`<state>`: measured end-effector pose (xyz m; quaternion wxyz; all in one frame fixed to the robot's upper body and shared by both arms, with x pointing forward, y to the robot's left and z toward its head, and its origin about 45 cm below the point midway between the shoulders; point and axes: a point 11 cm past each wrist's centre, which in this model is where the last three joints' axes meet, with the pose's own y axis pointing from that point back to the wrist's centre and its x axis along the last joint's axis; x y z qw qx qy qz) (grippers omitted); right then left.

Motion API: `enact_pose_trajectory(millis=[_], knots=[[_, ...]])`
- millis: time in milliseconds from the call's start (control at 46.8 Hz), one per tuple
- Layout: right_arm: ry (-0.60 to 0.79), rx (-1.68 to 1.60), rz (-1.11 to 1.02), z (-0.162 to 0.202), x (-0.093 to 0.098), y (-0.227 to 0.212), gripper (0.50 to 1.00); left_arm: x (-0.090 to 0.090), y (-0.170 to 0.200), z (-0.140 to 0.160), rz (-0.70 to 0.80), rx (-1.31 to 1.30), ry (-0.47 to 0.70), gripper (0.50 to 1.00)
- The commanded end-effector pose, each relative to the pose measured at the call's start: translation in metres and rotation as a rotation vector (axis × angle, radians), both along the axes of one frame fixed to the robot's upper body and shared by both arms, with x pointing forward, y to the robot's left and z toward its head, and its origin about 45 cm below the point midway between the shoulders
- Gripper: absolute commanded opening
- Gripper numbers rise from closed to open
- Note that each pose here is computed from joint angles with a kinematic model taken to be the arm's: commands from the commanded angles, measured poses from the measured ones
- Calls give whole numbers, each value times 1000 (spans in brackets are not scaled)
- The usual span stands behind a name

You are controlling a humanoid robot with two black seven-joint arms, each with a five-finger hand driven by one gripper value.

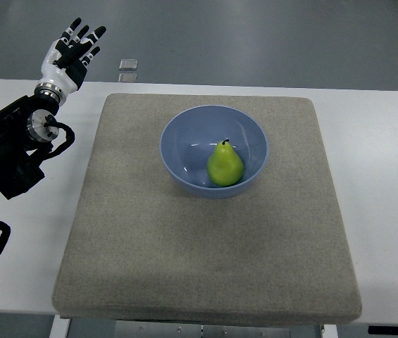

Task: Place pear in bowl with left hand

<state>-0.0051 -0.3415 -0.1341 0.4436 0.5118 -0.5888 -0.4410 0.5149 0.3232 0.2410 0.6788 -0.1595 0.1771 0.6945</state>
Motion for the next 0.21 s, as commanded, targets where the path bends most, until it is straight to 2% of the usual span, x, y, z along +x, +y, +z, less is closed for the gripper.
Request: enact_pose_trajectory(millis=[0, 192], knots=[[0, 0, 0, 0, 0, 0, 926, 0, -1, -1, 0, -2, 2, 992], [1, 0, -2, 0, -1, 0, 926, 1, -2, 2, -2, -2, -3, 994]])
